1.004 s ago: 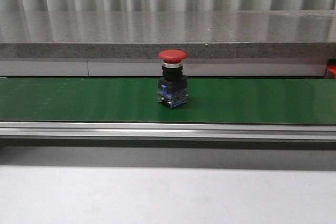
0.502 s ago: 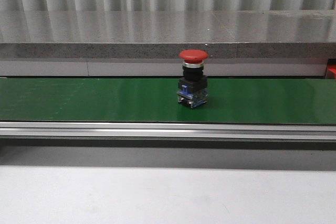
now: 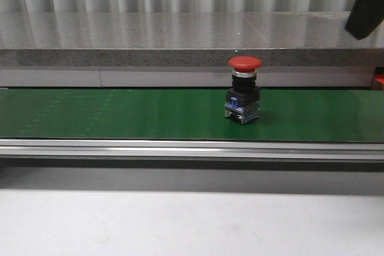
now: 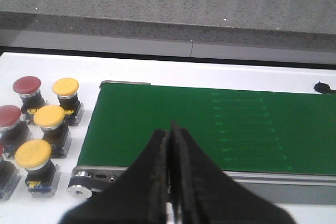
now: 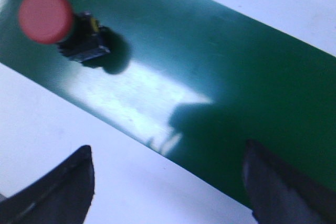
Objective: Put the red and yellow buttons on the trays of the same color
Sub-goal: 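Grasp the red button on the belt with the right gripper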
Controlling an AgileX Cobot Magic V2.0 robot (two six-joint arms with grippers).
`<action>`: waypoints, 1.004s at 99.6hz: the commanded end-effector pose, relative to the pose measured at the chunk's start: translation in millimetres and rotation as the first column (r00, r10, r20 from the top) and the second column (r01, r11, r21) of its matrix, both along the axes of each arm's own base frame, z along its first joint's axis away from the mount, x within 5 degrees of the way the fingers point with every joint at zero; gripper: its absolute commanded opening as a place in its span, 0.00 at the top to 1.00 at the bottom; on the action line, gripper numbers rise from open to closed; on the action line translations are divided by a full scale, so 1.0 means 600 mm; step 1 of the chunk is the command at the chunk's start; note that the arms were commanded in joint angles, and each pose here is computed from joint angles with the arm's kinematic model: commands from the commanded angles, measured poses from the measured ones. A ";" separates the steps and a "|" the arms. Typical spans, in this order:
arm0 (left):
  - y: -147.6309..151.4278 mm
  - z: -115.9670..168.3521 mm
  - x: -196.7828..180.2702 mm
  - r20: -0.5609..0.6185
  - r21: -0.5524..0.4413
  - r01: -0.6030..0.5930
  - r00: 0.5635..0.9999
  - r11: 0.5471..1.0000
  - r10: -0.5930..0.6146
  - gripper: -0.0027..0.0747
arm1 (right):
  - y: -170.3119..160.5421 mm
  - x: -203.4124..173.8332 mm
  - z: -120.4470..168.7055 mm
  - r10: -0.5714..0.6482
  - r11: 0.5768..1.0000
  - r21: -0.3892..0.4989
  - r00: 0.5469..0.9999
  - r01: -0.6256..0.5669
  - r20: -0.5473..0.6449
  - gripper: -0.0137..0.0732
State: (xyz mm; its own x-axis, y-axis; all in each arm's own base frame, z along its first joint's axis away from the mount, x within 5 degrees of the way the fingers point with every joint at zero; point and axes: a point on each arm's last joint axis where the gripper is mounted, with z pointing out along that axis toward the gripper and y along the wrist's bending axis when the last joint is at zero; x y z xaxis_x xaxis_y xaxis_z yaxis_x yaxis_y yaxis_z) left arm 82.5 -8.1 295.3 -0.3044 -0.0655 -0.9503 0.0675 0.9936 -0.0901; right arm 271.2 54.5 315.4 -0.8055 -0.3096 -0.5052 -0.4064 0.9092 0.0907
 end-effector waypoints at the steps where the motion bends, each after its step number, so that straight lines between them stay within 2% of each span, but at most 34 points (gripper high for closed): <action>1: -0.001 0.026 0.002 0.096 -0.019 0.004 0.995 1.000 -0.003 0.99 | 0.029 0.008 0.018 0.048 0.999 0.020 0.995 -0.050 0.092 0.18; 28: -0.001 0.026 0.002 0.096 -0.019 0.004 0.995 1.000 -0.003 0.99 | 0.099 0.050 -0.020 0.134 0.990 0.018 0.984 -0.137 0.118 0.18; 50: -0.001 0.026 0.002 0.096 -0.019 0.004 0.995 1.000 -0.003 0.99 | 0.115 0.092 -0.033 0.135 0.990 0.006 0.981 -0.138 0.137 0.19; 59: -0.001 0.026 0.002 0.096 -0.019 0.004 0.995 1.000 -0.003 0.99 | 0.117 0.099 -0.046 0.146 0.989 -0.007 0.984 -0.146 0.100 0.31; 69: -0.001 0.026 0.002 0.096 -0.019 0.004 0.995 1.000 -0.003 0.99 | 0.117 0.098 -0.057 0.156 0.988 -0.014 0.987 -0.156 0.048 0.56; 76: -0.001 0.026 0.002 0.096 -0.019 0.004 0.995 1.000 -0.003 0.99 | 0.112 0.097 -0.054 0.157 0.988 -0.015 0.987 -0.156 0.021 0.68; 90: -0.001 0.026 0.002 0.096 -0.019 0.004 0.995 1.000 -0.003 0.99 | 0.082 0.106 -0.020 0.119 0.993 -0.010 0.992 -0.119 0.031 0.70; 100: -0.001 0.026 0.002 0.096 -0.019 0.004 0.995 1.000 -0.003 0.99 | 0.029 0.123 0.019 0.027 1.000 -0.001 0.995 -0.027 0.095 0.70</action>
